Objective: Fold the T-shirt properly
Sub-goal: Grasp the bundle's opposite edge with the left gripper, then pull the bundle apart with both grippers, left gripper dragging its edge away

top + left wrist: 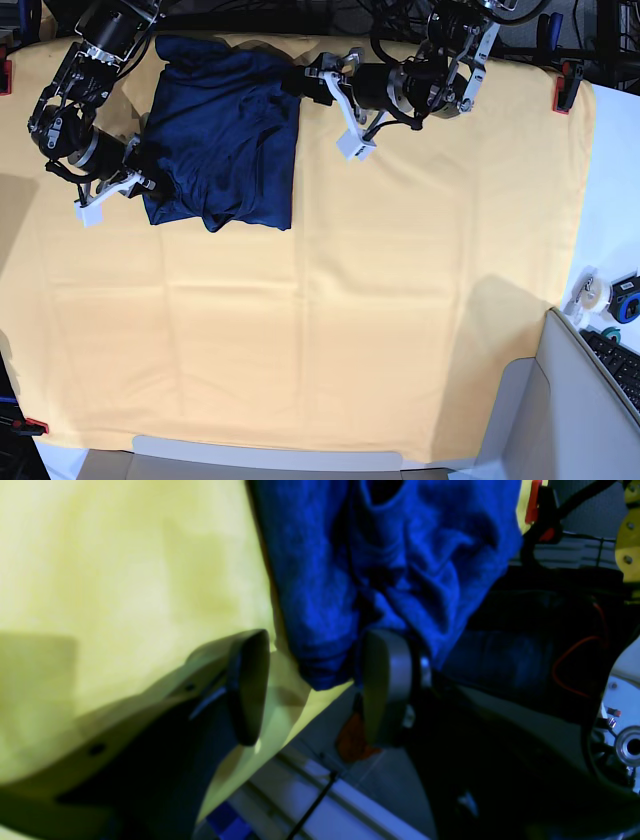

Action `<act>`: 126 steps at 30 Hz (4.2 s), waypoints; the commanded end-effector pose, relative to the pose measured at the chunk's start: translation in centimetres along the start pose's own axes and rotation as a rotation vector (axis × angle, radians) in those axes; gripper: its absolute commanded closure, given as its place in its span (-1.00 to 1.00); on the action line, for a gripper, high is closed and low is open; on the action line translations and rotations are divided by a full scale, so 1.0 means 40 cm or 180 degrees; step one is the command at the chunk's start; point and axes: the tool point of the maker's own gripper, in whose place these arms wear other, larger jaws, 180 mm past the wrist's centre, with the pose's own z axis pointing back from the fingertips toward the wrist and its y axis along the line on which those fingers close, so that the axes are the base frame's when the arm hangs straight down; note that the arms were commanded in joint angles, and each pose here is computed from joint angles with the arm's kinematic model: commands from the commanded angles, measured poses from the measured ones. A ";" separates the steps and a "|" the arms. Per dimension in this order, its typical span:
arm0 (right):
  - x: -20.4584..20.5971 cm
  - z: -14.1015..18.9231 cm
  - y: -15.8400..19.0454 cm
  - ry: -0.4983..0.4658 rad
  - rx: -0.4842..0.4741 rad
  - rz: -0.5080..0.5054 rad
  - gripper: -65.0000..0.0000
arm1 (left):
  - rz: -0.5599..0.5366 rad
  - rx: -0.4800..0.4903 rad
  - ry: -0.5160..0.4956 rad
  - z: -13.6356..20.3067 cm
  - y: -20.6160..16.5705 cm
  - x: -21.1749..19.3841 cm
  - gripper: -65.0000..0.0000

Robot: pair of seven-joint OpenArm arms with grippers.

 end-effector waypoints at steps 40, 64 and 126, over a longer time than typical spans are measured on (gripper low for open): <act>-0.014 0.013 -0.012 0.0043 -0.0047 0.0019 0.96 | -0.0698 -0.0602 0.0015 0.030 -0.077 0.040 -0.28; -0.022 0.012 -0.015 0.0059 -0.0054 0.0016 0.96 | -0.0268 -0.0345 0.0547 -0.060 -0.012 -0.037 -0.33; -0.239 0.041 0.068 0.0901 -0.0457 0.1345 1.00 | -0.0614 0.0621 -0.0305 0.092 0.129 0.479 1.00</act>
